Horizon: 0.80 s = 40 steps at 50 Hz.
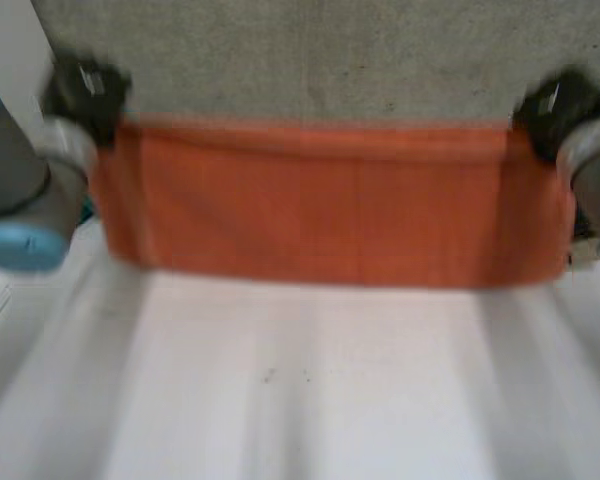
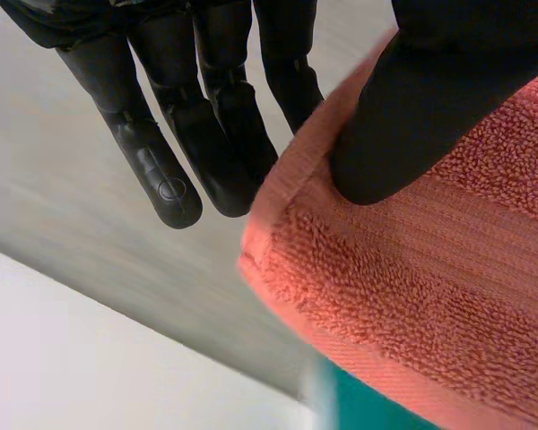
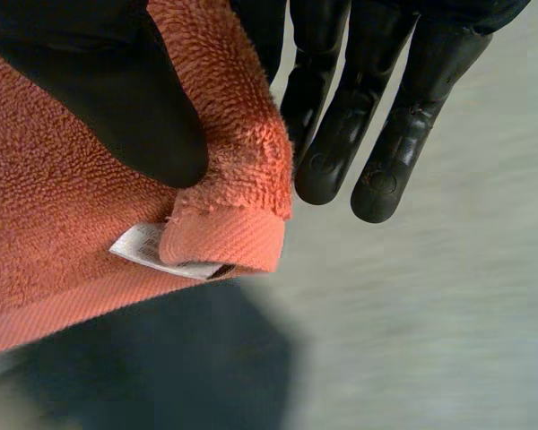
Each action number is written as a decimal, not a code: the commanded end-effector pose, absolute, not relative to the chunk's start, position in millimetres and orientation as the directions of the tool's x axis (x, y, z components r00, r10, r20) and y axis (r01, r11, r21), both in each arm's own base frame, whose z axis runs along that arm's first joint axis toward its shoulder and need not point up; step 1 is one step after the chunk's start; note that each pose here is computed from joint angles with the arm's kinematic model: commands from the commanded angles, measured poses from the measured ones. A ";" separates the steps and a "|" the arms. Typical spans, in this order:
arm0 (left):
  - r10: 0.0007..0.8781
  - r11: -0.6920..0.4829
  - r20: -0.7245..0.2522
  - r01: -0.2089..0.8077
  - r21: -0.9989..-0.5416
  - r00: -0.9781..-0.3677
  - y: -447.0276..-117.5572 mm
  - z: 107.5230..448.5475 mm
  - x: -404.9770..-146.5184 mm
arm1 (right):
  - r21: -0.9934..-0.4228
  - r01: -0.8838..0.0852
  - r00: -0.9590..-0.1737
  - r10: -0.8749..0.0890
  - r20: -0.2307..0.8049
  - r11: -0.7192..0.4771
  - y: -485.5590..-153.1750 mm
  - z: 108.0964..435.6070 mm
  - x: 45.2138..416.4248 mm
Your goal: Fold the laundry.
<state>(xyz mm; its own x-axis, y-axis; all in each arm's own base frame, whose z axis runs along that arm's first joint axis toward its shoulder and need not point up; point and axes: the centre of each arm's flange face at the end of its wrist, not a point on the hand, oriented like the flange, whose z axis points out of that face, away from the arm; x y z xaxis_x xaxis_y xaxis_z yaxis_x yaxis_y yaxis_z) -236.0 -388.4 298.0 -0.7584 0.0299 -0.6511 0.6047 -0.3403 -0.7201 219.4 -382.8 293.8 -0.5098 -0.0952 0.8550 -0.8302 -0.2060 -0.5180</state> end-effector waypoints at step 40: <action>0.548 0.294 -0.548 0.759 -0.580 -0.631 -208.6 160.4 -175.7 | -0.436 -0.846 -0.506 -0.721 0.473 0.308 -259.8 183.8 163.6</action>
